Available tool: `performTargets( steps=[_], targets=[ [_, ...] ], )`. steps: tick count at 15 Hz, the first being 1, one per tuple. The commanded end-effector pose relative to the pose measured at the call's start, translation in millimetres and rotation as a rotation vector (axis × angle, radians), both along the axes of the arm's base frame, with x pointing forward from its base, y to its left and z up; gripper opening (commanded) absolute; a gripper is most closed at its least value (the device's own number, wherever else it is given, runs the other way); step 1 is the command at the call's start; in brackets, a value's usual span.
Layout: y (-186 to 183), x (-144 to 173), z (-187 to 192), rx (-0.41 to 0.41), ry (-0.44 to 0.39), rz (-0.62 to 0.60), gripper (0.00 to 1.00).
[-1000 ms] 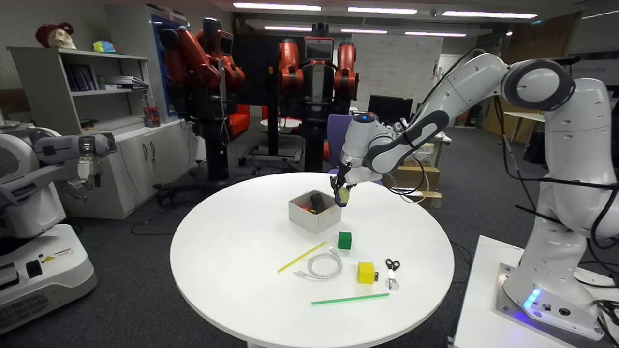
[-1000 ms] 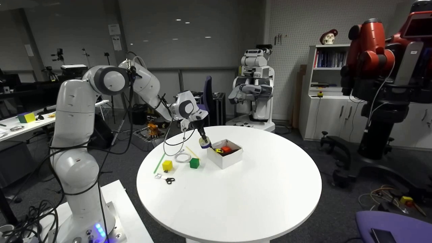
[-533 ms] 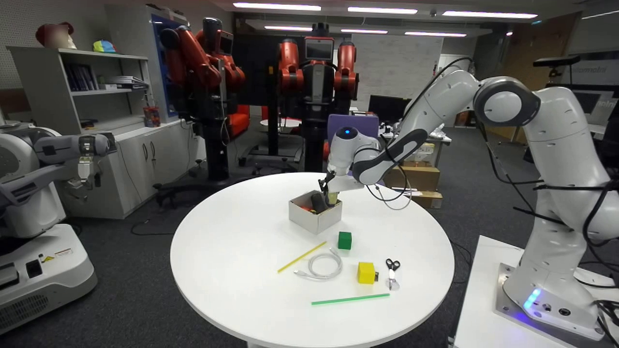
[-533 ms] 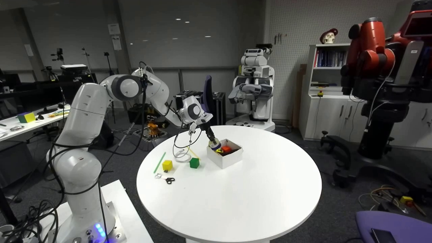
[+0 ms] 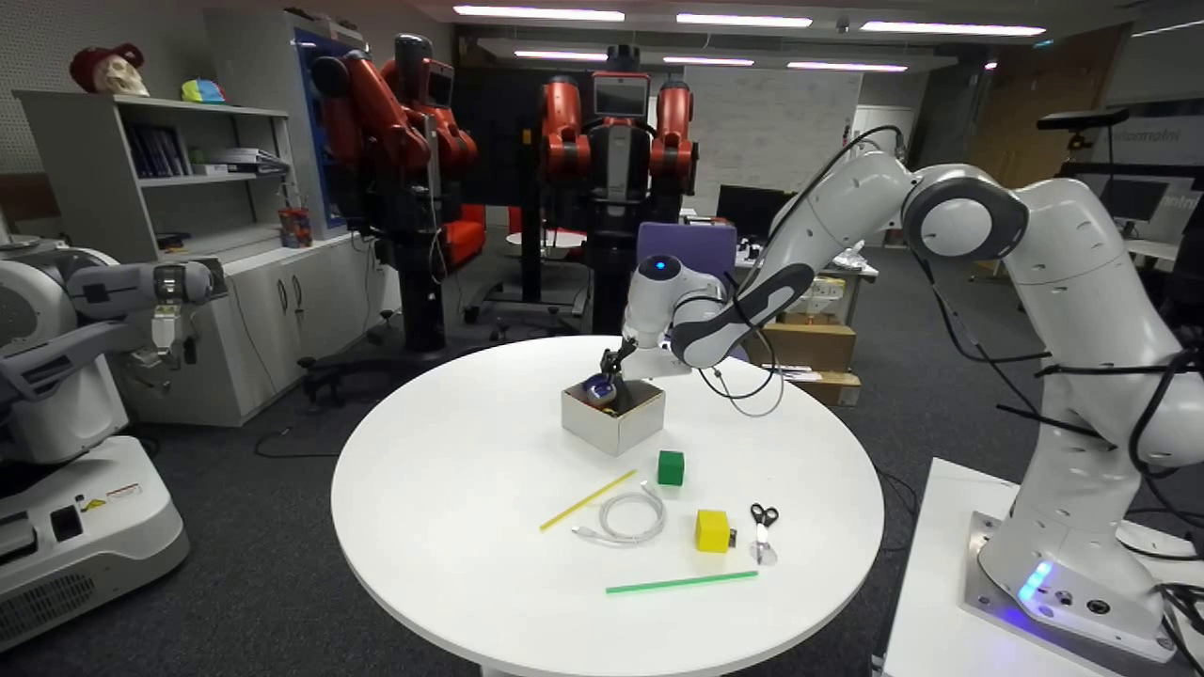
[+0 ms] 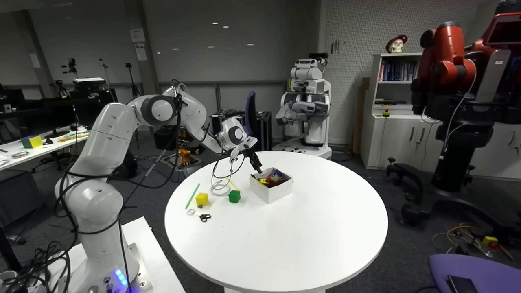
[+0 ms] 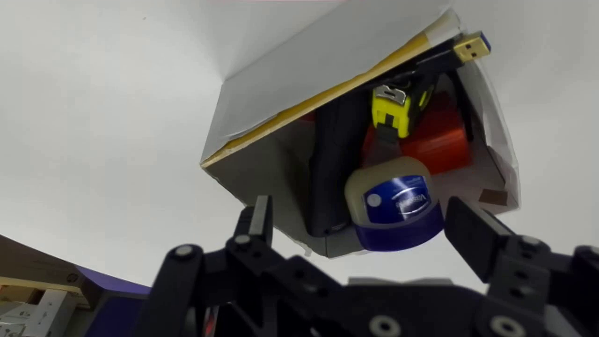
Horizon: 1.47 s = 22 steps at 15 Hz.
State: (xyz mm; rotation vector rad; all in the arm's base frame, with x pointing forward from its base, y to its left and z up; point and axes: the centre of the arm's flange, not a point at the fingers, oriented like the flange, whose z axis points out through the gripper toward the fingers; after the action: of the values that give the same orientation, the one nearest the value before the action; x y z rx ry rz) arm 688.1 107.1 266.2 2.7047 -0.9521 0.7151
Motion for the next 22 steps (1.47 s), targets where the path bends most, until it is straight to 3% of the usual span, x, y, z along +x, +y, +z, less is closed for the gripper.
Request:
performTargets(
  steps=[1, 7, 10, 13, 16, 22],
  targets=[
    [8, -15, -11, 0.062, 0.096, -0.018, 1.0],
    [32, -110, -41, 0.174, 0.386, 0.145, 1.0],
    [41, -130, -52, 0.208, 0.495, 0.207, 1.0],
    [35, -136, -51, 0.252, 0.563, 0.155, 1.0],
    [23, -138, -48, 0.296, 0.569, 0.078, 1.0],
    [9, -121, -61, 0.38, 0.476, -0.052, 1.0]
  ],
)
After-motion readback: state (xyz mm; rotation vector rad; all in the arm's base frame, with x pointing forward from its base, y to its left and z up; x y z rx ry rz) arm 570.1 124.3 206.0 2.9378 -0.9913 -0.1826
